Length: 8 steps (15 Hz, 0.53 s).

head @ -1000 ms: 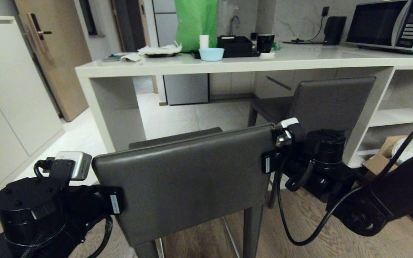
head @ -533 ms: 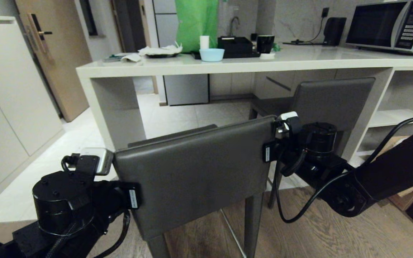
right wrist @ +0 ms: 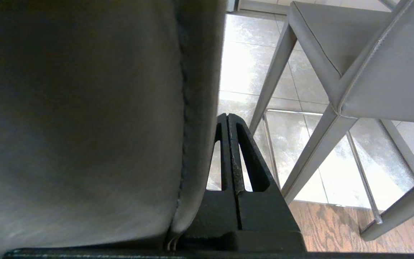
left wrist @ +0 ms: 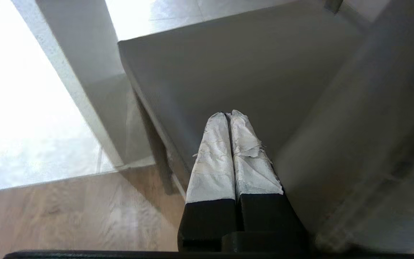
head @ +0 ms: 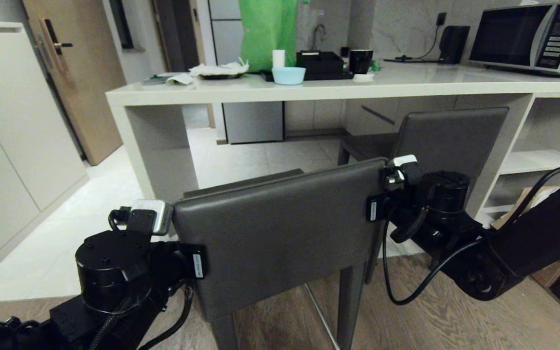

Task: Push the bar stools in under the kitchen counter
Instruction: Push the gray chair back under the dining table

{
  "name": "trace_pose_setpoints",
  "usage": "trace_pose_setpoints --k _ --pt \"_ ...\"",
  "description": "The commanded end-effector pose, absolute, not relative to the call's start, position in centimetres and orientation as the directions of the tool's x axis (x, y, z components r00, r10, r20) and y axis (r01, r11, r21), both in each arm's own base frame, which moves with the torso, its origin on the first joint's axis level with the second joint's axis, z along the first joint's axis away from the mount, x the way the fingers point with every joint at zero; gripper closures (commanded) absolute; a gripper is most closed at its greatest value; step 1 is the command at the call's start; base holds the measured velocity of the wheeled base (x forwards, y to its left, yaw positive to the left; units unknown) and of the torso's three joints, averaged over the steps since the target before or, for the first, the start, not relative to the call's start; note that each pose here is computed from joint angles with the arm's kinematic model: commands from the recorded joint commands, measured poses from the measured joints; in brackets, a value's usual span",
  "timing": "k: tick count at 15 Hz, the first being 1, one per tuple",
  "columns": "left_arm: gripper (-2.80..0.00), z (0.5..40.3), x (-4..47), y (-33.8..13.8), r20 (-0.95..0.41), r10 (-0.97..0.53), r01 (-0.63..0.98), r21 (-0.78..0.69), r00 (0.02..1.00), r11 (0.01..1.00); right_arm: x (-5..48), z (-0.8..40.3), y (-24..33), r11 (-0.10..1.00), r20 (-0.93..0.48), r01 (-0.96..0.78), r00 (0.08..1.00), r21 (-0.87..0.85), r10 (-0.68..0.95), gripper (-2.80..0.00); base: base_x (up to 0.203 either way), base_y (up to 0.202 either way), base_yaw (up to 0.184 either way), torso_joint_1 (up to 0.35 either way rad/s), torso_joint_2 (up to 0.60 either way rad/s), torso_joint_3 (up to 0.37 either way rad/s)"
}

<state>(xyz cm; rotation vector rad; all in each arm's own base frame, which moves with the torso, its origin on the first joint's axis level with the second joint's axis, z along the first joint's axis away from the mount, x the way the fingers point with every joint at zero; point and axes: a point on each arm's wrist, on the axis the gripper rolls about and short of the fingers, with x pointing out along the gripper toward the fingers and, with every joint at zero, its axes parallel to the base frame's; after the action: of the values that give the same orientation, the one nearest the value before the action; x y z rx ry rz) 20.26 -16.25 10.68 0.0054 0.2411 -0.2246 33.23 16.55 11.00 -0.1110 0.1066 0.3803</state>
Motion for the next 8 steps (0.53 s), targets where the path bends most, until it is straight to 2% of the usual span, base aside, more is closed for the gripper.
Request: trace_pose_setpoints --k 1,5,8 --pt "0.0 9.6 22.1 -16.5 -0.258 -0.177 0.189 0.021 0.95 0.982 31.3 11.2 19.4 0.883 -0.119 -0.461 0.885 -0.088 0.45 0.0 0.0 0.0 0.0 0.0 0.0 0.0" --pt "0.0 10.2 25.5 -17.0 -0.21 -0.141 0.157 0.062 0.968 0.986 31.3 11.2 19.4 0.884 -0.119 -0.459 0.886 -0.089 0.449 0.0 0.0 0.0 0.0 0.0 0.0 0.0" --pt "0.0 10.1 26.8 -17.6 -0.194 -0.15 0.18 0.149 0.969 0.972 31.3 11.1 19.4 0.884 -0.12 -0.46 0.886 -0.09 0.448 0.0 0.0 0.0 0.0 0.0 0.0 0.0"
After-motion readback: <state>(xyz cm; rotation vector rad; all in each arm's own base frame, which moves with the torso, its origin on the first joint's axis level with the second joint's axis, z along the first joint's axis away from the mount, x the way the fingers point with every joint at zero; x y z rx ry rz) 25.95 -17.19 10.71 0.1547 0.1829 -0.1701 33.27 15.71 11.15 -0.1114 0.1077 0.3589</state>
